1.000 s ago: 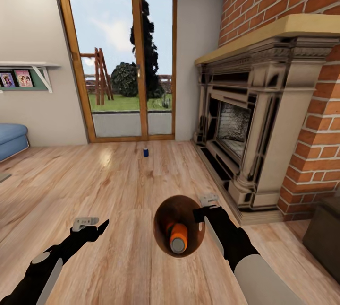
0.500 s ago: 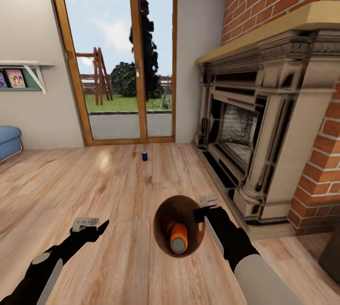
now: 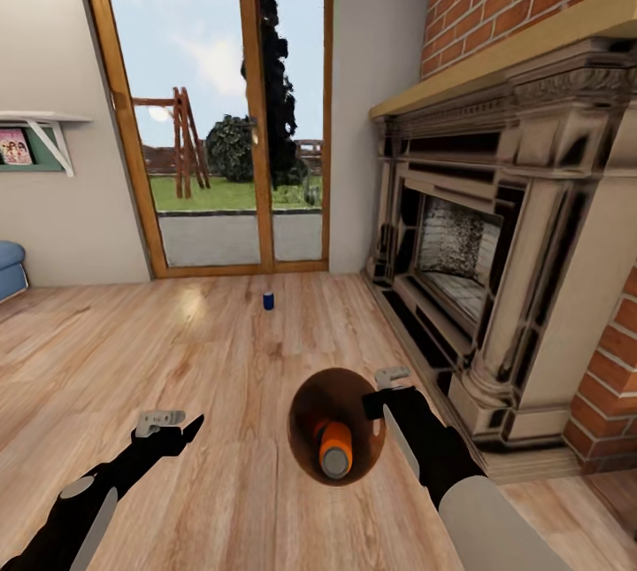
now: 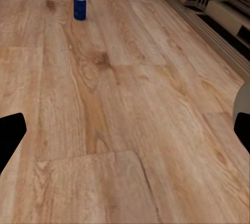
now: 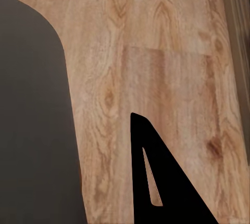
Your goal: Put the three can of soda from the living room inside the tash can in the kitchen.
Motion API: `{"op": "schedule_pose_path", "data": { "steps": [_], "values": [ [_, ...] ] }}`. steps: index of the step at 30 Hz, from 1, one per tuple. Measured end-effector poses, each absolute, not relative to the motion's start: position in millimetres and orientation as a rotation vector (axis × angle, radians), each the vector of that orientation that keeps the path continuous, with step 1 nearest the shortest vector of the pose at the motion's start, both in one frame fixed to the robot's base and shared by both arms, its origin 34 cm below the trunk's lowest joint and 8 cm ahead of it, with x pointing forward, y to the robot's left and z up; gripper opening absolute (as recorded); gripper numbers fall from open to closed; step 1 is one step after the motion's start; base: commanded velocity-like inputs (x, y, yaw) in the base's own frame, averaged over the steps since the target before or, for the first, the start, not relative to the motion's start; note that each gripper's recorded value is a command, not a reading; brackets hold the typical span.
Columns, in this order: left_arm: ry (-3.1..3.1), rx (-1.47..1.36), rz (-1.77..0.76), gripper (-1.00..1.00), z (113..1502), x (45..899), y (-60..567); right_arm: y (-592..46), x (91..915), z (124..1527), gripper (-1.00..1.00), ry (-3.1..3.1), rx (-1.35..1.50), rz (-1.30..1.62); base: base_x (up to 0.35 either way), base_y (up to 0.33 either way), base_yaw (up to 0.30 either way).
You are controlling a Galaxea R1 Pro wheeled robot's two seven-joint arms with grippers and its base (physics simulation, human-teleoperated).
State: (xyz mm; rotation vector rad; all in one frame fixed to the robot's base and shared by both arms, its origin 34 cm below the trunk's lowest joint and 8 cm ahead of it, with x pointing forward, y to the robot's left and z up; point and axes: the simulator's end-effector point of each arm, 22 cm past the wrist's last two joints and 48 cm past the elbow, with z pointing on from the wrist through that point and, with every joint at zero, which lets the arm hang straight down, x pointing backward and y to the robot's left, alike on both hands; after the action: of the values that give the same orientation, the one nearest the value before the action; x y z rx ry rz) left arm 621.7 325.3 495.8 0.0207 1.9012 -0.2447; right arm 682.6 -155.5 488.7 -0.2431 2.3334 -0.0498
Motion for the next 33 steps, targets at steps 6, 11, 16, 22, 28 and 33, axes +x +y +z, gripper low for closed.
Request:
{"op": "schedule_pose_path", "data": {
  "steps": [6,11,16,22,28,33],
  "values": [
    [1.903,0.022,-0.245,1.0,495.0,621.5,324.9,-154.9,682.1,488.3,-1.0,2.335,-0.245,-0.05,0.326,0.0,0.0],
    [1.903,0.023,-0.244,1.0,494.8,621.5,324.8,-155.5,682.0,488.1,-1.0,2.335,-0.244,-0.054,0.326,0.0,0.0],
    [1.903,0.023,-0.245,1.0,494.7,621.5,324.8,-154.5,682.1,488.5,-1.0,2.334,-0.244,-0.052,0.326,0.0,0.0],
    [1.902,0.023,-0.244,1.0,494.9,621.5,324.8,-154.2,681.9,488.2,-1.0,2.334,-0.244,-0.052,0.326,0.0,0.0],
    [1.914,0.018,-0.246,1.0,488.7,619.7,325.3,-154.3,681.8,488.1,-1.0,2.334,-0.245,-0.054,0.326,0.0,0.0],
    [1.919,0.015,-0.246,1.0,482.1,617.9,326.0,-155.7,682.0,488.1,-1.0,2.334,-0.247,-0.06,0.325,0.036,0.0]
  ]
}}
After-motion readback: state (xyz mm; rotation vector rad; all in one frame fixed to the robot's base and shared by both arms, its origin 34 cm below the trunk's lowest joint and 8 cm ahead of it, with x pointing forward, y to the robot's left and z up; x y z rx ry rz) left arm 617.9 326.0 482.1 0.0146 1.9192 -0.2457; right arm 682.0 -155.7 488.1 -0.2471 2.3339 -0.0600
